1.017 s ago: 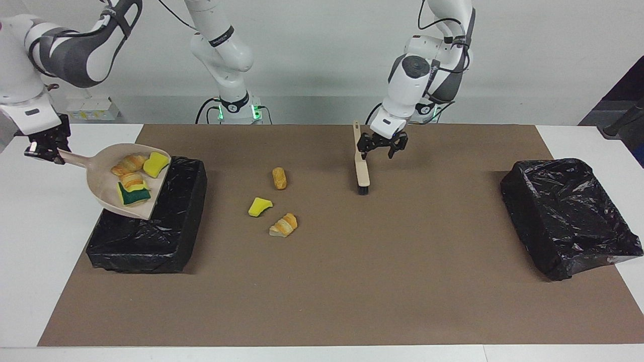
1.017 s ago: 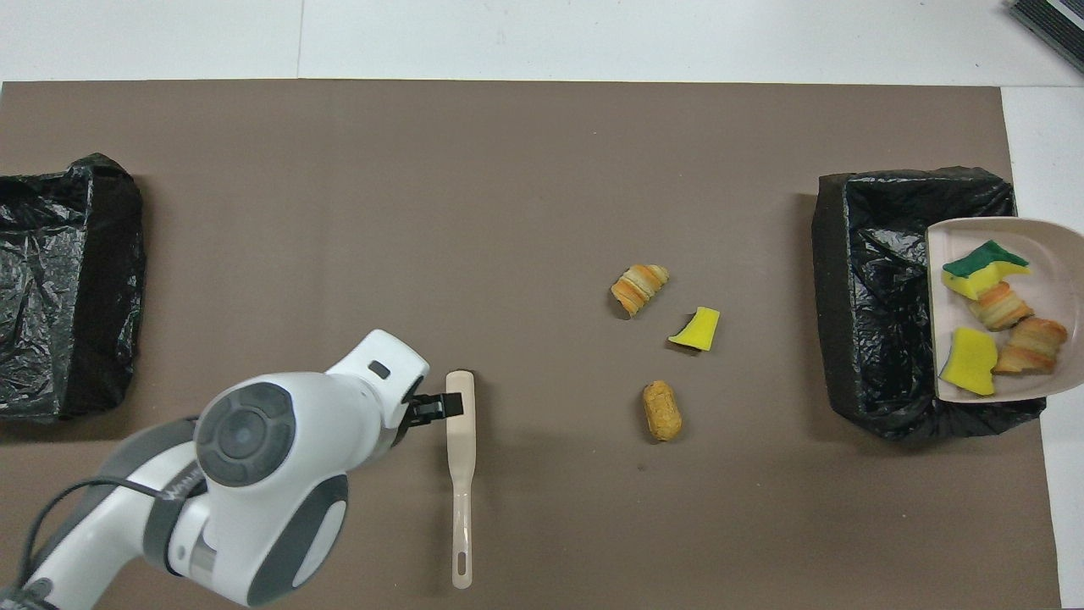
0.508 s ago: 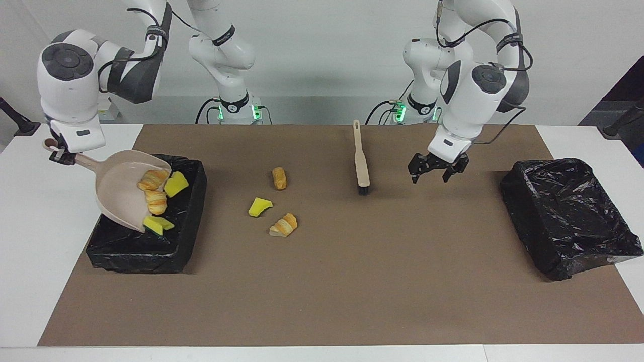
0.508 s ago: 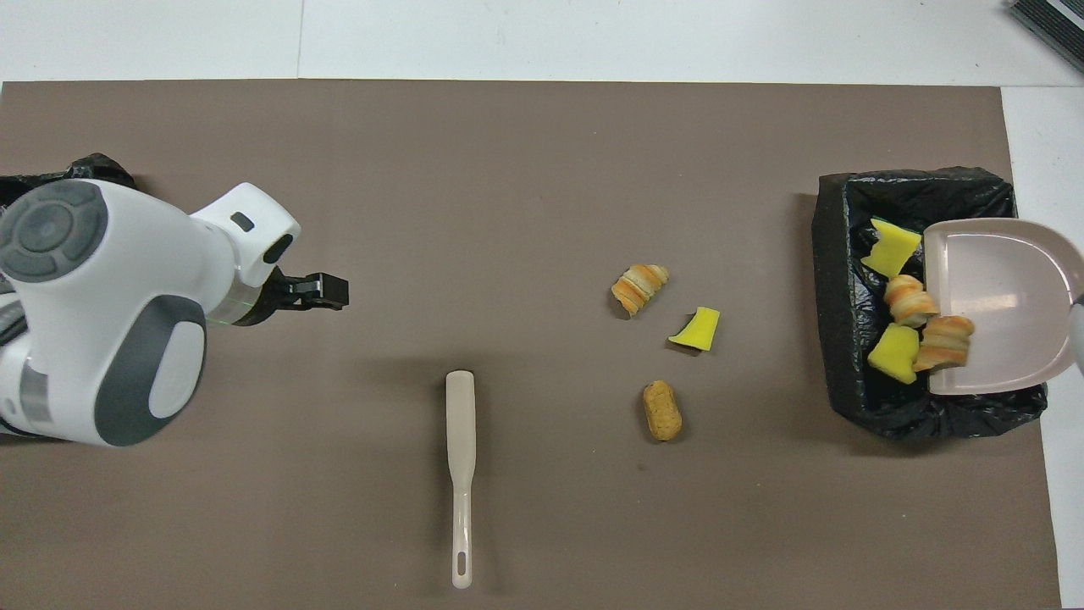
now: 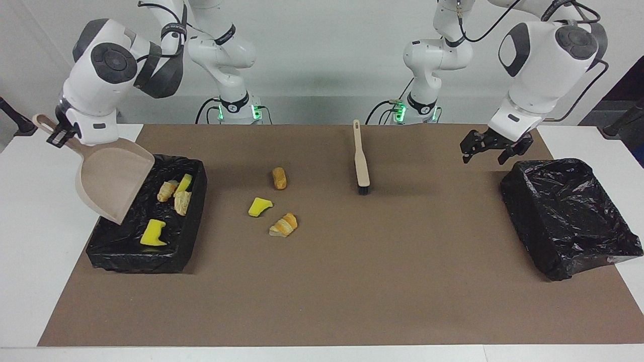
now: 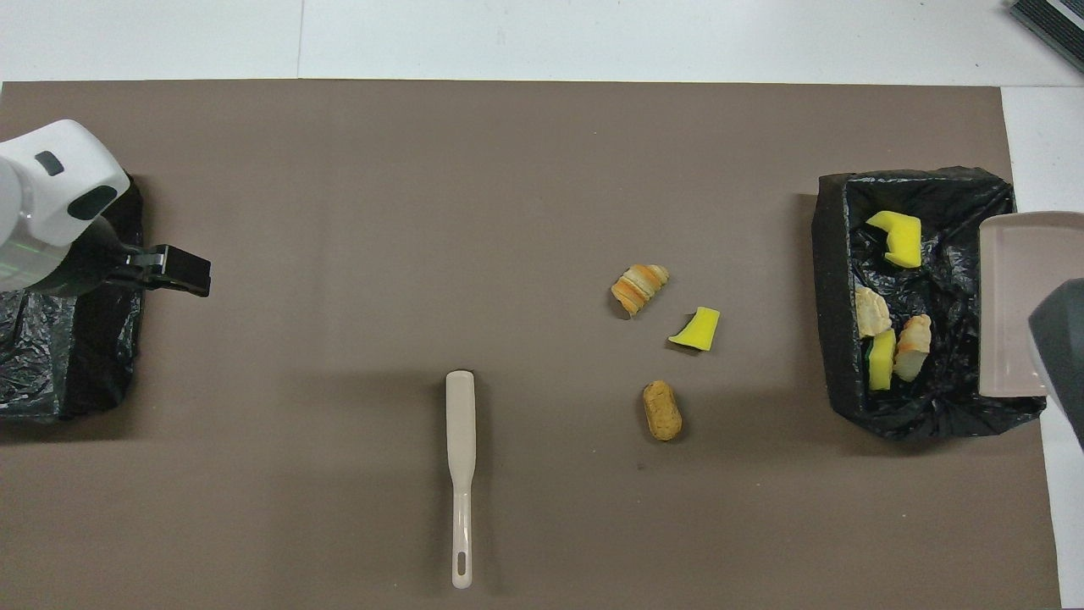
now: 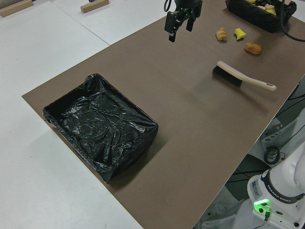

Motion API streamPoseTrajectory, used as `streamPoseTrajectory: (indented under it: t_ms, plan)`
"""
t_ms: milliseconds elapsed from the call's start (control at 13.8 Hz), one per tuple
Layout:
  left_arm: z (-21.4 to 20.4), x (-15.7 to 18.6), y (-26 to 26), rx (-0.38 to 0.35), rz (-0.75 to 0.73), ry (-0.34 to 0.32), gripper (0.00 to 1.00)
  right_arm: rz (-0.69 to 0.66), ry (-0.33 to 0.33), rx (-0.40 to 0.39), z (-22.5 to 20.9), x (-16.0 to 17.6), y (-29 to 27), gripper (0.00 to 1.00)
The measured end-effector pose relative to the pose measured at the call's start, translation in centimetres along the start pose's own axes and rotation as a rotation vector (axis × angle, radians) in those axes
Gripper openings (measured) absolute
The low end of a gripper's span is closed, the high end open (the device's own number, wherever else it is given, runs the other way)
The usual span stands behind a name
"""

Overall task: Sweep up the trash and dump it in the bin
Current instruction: 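Tip the dustpan into the bin with the right gripper while the left gripper withdraws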

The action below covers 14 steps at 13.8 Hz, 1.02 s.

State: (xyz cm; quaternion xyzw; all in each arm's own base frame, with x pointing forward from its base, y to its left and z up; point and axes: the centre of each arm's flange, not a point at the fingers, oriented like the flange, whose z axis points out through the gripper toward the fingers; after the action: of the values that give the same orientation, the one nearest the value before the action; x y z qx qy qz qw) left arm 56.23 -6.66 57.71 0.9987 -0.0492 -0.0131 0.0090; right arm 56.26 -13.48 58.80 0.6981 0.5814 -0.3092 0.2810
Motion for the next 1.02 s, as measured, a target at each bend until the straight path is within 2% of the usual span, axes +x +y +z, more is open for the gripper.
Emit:
streamPoseTrajectory:
  t_ms: [145, 218, 436, 581, 799, 1017]
  plan:
    - [-0.1, 0.0, 0.3, 0.000, 0.009, -0.001, 1.00, 0.029, 0.017, -0.033, -1.8, -1.4, 0.2, 0.32]
    - [0.1, 0.1, 0.3, 0.000, 0.010, -0.006, 1.00, 0.042, 0.061, -0.042, -2.6, -1.2, 0.3, 0.32]
    - [0.3, 0.2, 0.3, 0.000, 0.011, -0.009, 1.00, 0.149, 0.249, -0.035, -4.4, 1.3, 0.4, 0.32]
    - [0.3, 0.2, 0.3, 0.000, 0.011, -0.009, 1.00, 0.242, 0.346, -0.021, -5.8, 3.7, 0.5, 0.32]
    - [0.3, 0.2, 0.3, 0.000, 0.011, -0.009, 1.00, 0.461, 0.424, 0.011, -10.0, 8.6, 0.1, 0.32]
    - [0.3, 0.2, 0.3, 0.000, 0.011, -0.009, 1.00, 0.675, 0.555, 0.110, -14.3, 13.9, 0.1, 0.32]
